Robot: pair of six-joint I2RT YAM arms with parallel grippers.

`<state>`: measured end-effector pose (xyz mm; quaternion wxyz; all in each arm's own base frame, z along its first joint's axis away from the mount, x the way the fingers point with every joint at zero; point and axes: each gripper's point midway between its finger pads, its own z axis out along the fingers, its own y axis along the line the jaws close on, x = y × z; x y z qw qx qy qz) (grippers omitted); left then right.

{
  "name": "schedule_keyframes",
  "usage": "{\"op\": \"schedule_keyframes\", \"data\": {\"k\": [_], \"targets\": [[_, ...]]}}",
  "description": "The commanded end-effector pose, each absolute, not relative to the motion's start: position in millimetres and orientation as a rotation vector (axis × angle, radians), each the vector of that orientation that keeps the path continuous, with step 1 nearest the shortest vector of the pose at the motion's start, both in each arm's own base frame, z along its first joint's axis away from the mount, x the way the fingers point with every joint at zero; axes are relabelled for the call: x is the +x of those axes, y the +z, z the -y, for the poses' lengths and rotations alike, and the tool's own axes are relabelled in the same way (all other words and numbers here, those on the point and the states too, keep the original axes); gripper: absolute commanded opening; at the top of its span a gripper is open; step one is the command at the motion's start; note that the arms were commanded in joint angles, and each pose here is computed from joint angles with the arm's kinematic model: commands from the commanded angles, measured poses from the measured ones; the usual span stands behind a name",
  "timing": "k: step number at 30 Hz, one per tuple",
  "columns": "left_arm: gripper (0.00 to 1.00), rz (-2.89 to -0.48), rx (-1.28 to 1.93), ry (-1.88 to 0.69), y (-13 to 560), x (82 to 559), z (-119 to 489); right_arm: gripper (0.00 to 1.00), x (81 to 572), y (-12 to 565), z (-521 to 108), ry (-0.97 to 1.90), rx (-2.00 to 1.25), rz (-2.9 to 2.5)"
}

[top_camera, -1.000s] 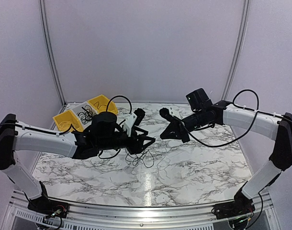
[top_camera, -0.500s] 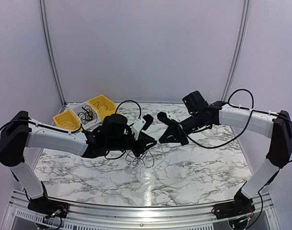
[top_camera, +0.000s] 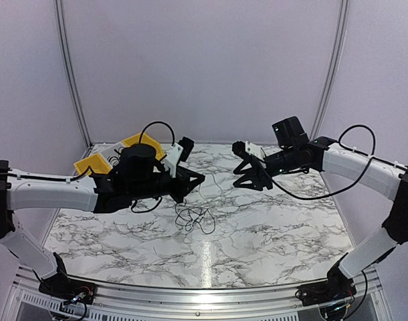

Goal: Untangle the cables

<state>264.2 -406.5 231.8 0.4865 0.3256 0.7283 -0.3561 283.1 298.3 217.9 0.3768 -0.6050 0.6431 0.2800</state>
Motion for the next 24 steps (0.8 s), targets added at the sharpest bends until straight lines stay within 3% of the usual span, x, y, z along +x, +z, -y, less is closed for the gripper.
{"op": "schedule_keyframes", "data": {"k": [1,8,13,24], "targets": [[0.0,-1.807,0.565,-0.792,267,286,363,0.49,315,228,-279,0.574,-1.437,-1.661],[0.0,-1.913,0.177,-0.349,284,333,259,0.49,317,218,-280,0.585,-1.444,-1.687],[0.0,-1.844,-0.123,-0.127,298,345,178,0.5,316,208,-282,0.582,-1.474,-1.704],[0.0,-1.8,-0.405,0.242,298,382,66,0.51,311,195,-287,0.567,-1.529,-1.717]]}}
